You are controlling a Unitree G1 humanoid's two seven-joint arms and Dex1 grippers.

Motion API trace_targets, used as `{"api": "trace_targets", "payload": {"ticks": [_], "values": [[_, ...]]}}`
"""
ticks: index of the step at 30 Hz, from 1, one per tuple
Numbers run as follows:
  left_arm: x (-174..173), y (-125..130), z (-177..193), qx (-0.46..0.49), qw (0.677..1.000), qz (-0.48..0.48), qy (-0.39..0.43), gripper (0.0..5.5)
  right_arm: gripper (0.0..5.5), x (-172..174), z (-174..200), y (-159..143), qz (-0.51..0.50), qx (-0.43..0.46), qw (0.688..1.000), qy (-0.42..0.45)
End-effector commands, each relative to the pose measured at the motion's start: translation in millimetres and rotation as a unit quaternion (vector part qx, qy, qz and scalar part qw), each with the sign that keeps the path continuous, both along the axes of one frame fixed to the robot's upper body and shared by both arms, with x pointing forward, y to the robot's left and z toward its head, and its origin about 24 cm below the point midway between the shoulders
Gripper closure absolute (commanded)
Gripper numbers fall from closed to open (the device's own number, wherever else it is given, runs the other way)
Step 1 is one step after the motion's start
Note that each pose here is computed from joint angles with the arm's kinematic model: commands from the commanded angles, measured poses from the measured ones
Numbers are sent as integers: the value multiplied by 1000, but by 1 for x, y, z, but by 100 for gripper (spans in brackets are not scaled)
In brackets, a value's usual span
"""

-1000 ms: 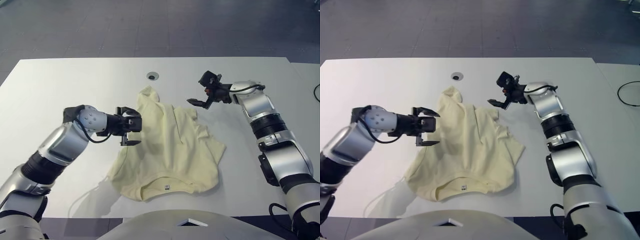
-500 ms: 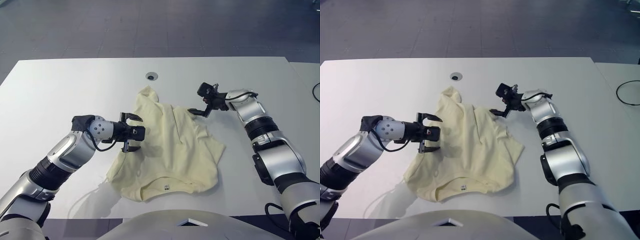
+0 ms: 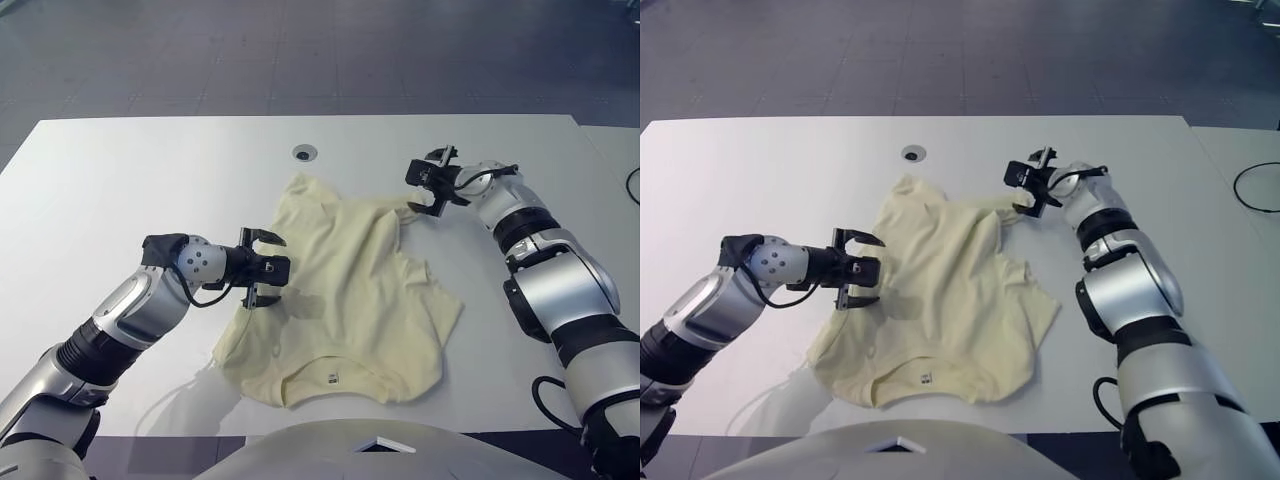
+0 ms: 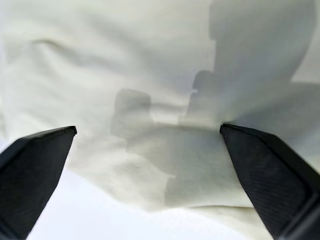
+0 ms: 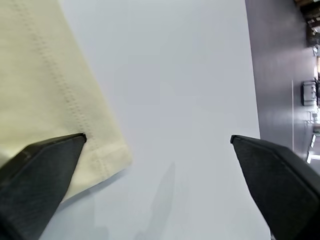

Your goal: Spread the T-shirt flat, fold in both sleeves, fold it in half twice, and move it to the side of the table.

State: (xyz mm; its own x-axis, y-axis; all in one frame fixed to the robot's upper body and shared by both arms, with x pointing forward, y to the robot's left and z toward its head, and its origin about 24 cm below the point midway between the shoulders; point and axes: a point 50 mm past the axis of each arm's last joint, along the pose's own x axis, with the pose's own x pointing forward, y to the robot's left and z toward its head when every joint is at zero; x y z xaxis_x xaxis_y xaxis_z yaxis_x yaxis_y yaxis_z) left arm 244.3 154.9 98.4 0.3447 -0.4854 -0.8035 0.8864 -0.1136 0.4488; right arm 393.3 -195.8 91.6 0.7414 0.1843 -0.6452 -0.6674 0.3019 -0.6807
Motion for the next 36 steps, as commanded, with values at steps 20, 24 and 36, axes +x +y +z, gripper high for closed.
{"api": "trace_targets", "payload": {"ticks": [20,24,36], "values": [[27,-4,50,-158,983,90,15,15,12,9,54,13,22,142,964,-225],[53,7,93,-186,975,113,-39,15,12,-16,37,18,40,191,968,-158],[155,-7,41,-208,937,259,-110,15,12,-52,41,47,47,243,963,-110]]}}
